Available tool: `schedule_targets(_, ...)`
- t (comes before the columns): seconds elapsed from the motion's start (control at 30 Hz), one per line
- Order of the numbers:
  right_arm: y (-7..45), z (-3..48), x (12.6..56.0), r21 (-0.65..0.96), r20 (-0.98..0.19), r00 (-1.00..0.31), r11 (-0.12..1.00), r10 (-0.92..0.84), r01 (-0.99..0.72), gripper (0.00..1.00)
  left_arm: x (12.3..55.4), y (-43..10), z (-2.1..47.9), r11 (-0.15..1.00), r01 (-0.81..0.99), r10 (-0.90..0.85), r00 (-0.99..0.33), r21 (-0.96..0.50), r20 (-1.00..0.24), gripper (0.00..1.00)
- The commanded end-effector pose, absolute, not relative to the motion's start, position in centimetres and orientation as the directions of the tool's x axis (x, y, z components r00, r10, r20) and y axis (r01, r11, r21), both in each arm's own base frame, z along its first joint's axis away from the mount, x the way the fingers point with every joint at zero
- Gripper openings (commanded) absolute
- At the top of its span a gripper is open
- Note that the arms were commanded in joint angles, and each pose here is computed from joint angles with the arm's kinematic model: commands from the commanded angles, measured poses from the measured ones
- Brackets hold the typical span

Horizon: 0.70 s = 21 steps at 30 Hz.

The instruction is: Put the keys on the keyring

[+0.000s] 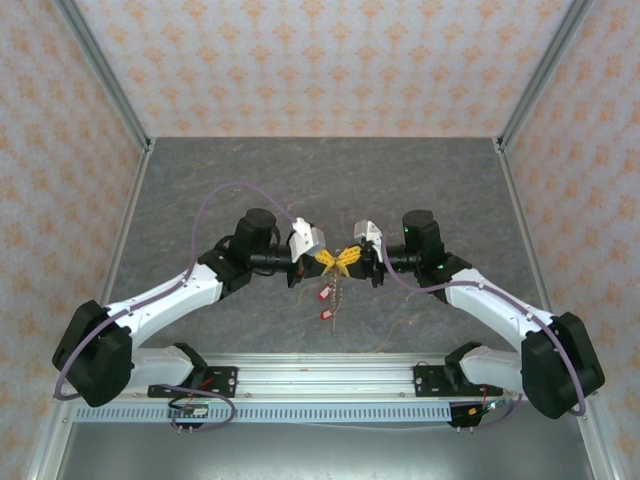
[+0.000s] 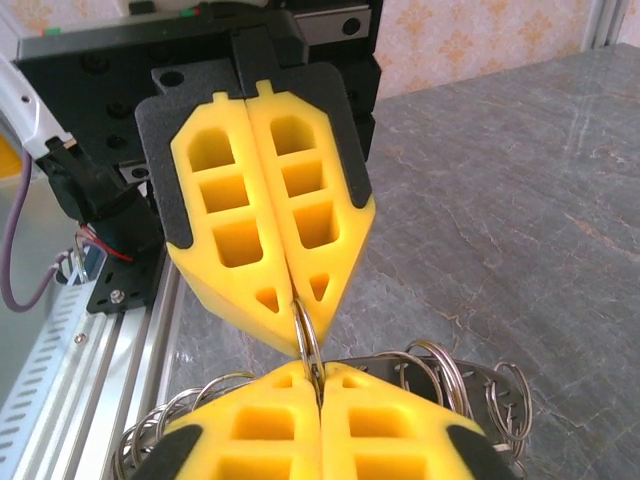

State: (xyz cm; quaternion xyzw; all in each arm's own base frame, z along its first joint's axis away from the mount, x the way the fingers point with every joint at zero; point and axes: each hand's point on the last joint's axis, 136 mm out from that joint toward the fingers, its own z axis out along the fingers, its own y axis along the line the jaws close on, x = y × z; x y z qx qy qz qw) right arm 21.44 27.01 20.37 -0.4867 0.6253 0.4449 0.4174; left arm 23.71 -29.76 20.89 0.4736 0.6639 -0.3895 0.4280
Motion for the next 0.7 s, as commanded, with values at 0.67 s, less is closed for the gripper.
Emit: schedule_targets(0.67,27.8,23.1,20.8,0.038,-0.948,-0.063,0.084,-0.313,-0.996,0.0,22.8,-29.3,20.5,0.143,0.99,0.574,-0.069,0.016,-0.816,0.21)
